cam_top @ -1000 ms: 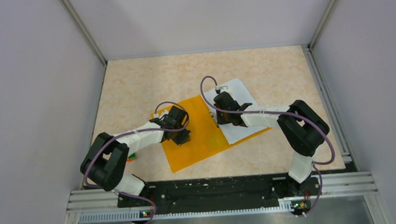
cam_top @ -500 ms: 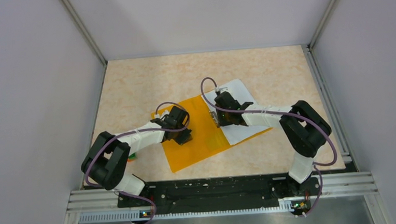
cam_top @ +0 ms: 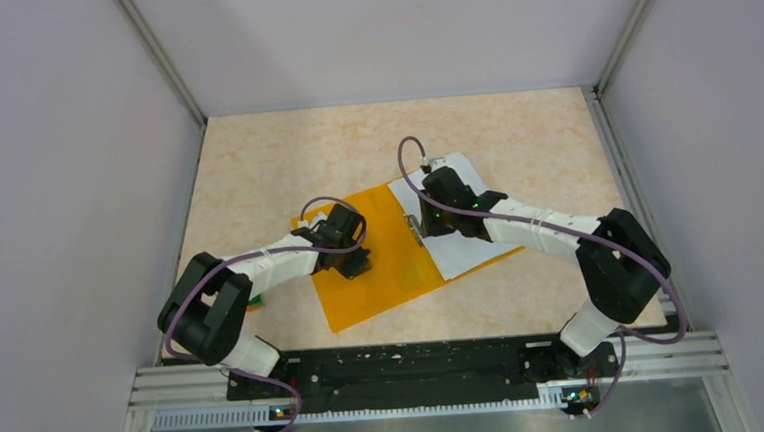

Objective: Put the files into the folder

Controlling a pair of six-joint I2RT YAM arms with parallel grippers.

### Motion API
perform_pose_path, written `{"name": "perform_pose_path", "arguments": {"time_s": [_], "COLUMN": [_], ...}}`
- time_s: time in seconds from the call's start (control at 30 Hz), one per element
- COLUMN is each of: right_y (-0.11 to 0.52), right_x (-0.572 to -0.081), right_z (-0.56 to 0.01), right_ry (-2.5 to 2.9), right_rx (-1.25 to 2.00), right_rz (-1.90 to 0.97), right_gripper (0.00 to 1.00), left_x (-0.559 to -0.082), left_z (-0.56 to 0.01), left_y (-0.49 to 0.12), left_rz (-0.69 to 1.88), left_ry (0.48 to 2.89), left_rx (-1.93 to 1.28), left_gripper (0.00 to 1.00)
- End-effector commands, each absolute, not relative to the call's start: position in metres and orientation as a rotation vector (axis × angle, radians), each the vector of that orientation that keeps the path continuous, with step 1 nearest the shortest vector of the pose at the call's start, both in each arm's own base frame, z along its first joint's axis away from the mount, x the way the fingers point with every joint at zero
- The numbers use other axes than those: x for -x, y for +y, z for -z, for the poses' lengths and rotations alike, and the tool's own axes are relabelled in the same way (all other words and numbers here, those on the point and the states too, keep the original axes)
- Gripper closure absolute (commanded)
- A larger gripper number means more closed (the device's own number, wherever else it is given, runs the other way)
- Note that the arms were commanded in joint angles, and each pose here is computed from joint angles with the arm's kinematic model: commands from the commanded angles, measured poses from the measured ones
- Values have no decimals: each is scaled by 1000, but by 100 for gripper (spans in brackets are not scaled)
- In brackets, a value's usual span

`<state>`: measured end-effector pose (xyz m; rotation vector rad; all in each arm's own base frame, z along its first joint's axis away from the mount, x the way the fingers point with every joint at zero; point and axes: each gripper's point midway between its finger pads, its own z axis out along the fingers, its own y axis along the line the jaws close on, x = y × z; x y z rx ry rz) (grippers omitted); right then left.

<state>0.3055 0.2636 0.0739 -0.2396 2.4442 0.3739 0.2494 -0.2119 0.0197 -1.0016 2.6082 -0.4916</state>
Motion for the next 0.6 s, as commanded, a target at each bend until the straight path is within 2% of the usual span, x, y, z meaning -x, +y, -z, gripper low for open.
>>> {"name": "perform_pose_path", "arguments": {"time_s": [0.0, 0.17, 0.57], "right_y": [269, 278, 310], "right_x": [-316, -320, -339], "right_z": [-128, -150, -132], "right_ry": [2324, 2266, 2281], "right_rx": [246, 364, 599], "right_rz": [-429, -332, -159], "right_gripper": [75, 76, 83], "left_x": [-221, -221, -221], "left_z": [12, 11, 12], "left_y": [-186, -185, -183], "left_rz": [260, 256, 246], "left_ry": [2707, 2702, 2696], "left_rx": [1007, 1008, 1016], "left_gripper": [100, 100, 100]}}
